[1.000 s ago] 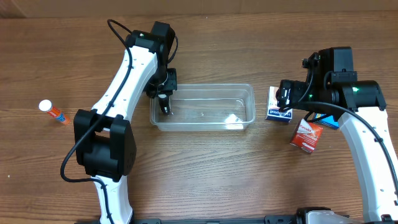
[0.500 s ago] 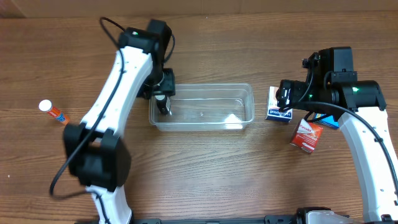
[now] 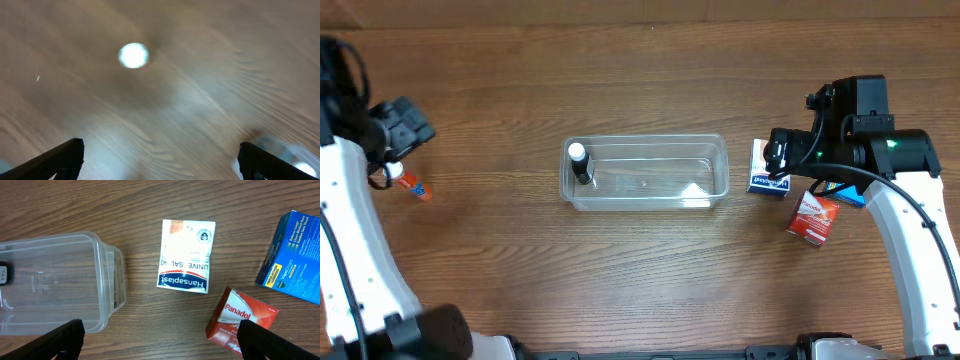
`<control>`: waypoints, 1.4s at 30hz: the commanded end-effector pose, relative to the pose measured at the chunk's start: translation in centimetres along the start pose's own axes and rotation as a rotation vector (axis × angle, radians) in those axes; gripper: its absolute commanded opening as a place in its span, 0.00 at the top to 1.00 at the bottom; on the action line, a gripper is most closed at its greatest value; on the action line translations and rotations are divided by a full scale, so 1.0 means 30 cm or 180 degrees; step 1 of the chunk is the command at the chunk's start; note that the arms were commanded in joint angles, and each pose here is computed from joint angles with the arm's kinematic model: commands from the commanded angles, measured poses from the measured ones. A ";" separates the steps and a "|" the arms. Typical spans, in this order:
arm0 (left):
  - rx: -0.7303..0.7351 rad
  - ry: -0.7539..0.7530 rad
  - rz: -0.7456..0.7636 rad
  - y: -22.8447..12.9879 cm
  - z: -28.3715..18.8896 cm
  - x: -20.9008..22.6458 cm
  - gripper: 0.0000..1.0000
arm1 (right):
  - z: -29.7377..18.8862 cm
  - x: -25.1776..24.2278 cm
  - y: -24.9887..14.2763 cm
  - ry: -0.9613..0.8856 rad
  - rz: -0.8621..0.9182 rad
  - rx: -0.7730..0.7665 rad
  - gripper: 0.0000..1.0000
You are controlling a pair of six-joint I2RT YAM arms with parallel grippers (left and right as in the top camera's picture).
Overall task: Pack container
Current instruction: 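Move left gripper to the orange tube and grasp it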
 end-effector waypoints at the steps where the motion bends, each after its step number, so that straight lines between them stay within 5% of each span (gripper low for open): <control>1: 0.0383 0.0203 -0.0259 0.066 0.172 0.086 0.00 | -0.022 0.002 0.020 0.0026 0.0012 -0.0098 0.00; 15: 0.1109 0.0344 -0.0259 0.129 0.617 0.105 0.01 | -0.022 0.002 0.020 0.0026 0.0012 -0.0099 0.00; 19: 0.1130 0.0349 -0.0257 0.130 0.651 0.103 0.35 | -0.022 0.002 0.020 0.0026 0.0012 -0.0099 0.00; 23: 0.1111 0.0342 -0.0243 0.132 0.654 0.096 0.51 | -0.022 0.002 0.020 0.0026 0.0012 -0.0099 0.00; 37: 0.1230 0.0184 -0.0200 0.110 0.634 0.056 0.88 | -0.022 0.002 0.020 0.0025 0.0012 -0.0099 0.00; 42: 0.1105 -0.0075 -0.0014 0.082 0.494 -0.029 0.96 | -0.022 0.002 0.020 0.0026 0.0012 -0.0099 0.00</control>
Point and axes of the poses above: each gripper's point midway between its finger pads, its own z axis out along the fingers, its own x axis along the line the jaws close on, y = z × x, the point moved 10 cm from there along -z, back along the fingers, and after that the axes turned 3 degrees about -z, right-handed, at the moved point
